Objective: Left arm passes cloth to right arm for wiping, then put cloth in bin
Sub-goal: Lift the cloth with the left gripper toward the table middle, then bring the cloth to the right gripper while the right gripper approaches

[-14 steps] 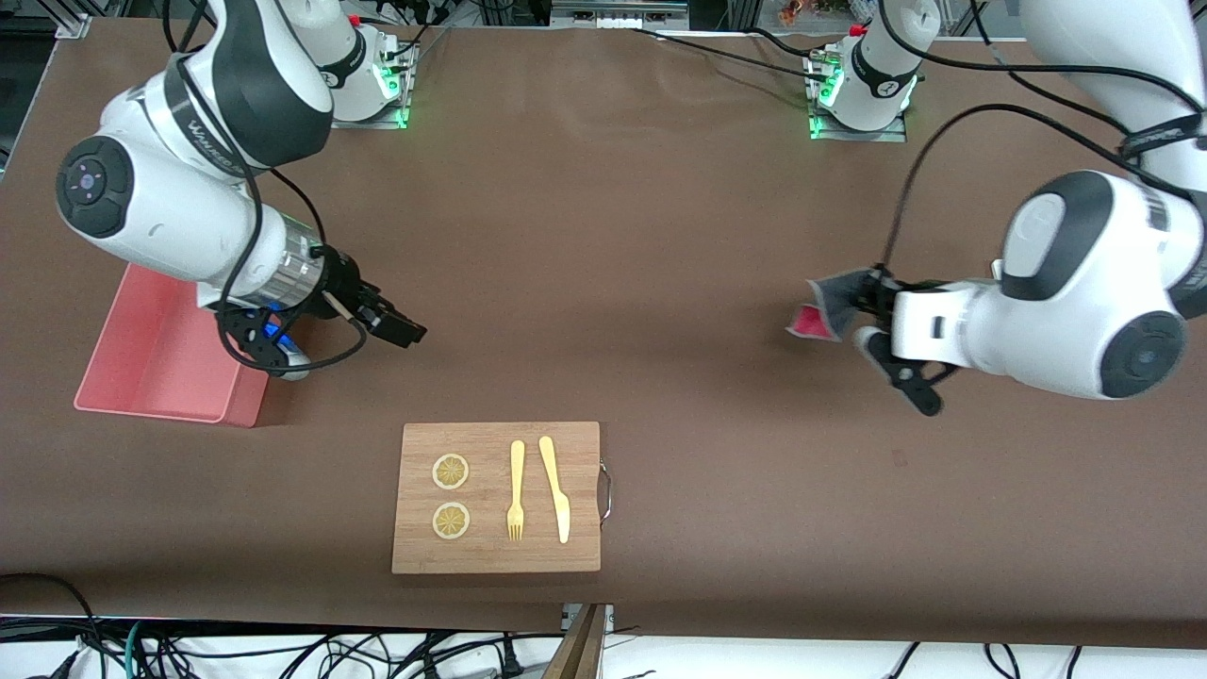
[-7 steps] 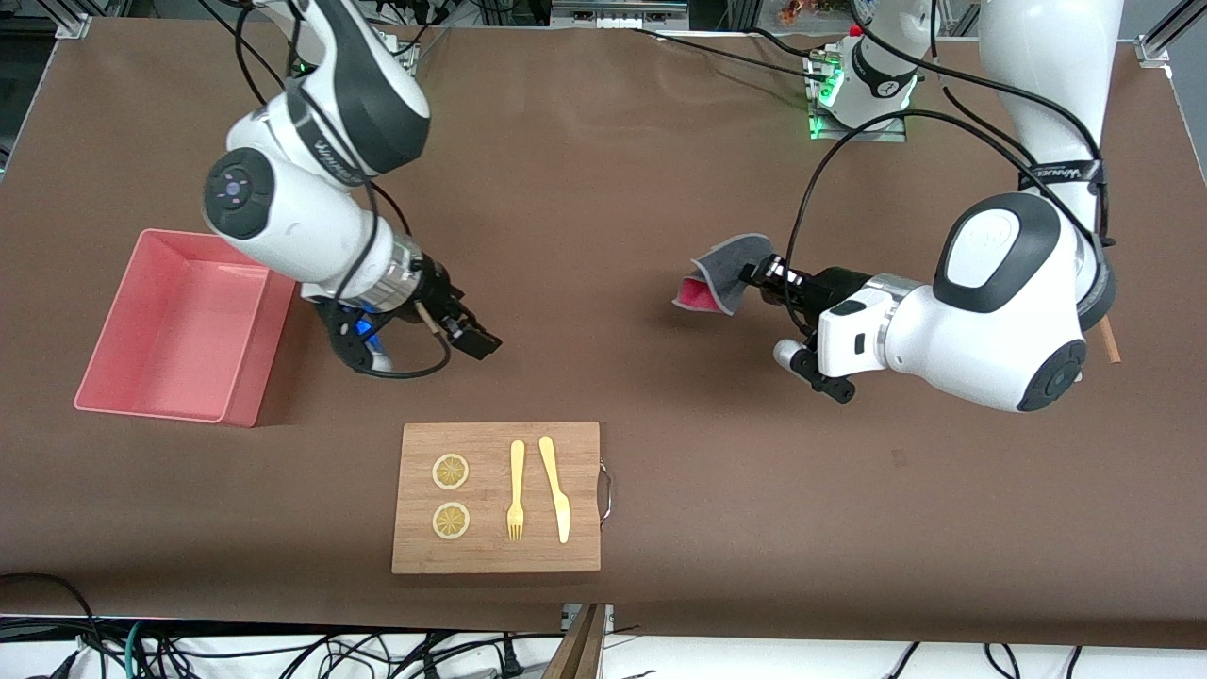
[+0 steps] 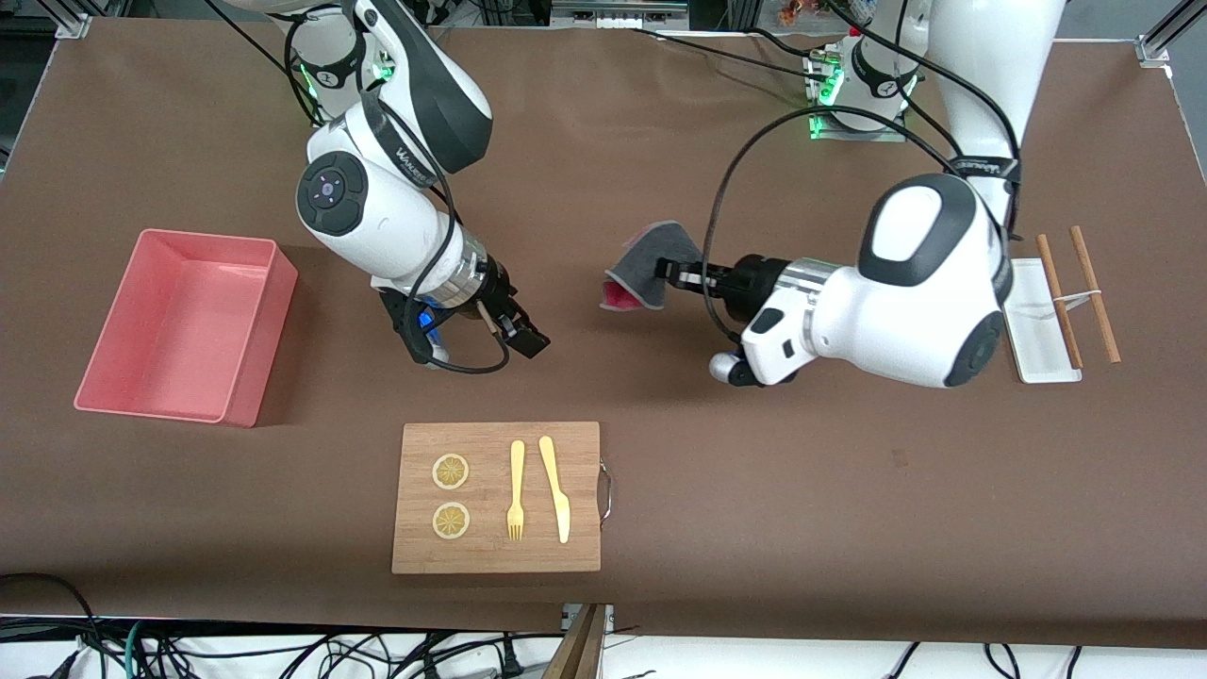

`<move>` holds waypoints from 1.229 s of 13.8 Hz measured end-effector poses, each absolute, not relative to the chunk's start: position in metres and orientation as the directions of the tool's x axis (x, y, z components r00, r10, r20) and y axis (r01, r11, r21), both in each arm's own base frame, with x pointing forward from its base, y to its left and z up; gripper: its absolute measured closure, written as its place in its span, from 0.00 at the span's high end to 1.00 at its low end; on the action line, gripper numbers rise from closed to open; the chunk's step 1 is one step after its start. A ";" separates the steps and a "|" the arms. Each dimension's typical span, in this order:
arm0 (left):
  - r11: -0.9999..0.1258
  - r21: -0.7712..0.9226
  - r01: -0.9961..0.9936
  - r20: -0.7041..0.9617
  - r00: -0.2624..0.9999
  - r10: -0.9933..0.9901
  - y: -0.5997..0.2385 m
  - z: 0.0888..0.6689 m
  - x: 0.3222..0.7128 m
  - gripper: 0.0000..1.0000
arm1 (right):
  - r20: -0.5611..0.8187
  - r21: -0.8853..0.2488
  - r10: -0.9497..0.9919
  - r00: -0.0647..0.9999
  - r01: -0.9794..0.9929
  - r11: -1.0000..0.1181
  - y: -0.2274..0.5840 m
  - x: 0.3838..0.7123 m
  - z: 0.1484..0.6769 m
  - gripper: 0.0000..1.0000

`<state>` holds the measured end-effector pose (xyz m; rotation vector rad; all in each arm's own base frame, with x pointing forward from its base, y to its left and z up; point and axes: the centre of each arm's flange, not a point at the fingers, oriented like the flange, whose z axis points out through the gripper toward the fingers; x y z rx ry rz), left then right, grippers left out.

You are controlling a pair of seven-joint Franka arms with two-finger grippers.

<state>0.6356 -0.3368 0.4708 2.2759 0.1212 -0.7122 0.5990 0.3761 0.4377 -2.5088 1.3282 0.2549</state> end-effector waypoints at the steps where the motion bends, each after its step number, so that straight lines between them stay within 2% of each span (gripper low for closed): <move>1: -0.727 0.604 0.328 -0.550 0.831 -0.083 -0.347 0.473 0.633 0.03 | -0.309 -0.172 -0.777 0.549 -0.835 -0.522 0.378 0.598 0.438 1.00; 9: -0.674 0.539 0.505 -0.628 0.774 0.079 -0.383 0.483 0.628 0.03 | -0.370 -0.175 -0.768 0.523 -0.851 -0.495 0.383 0.597 0.443 1.00; 17: -0.653 0.519 0.552 -0.648 0.752 0.121 -0.383 0.484 0.631 0.03 | -0.479 -0.091 -0.741 0.470 -0.867 -0.491 0.389 0.584 0.438 0.97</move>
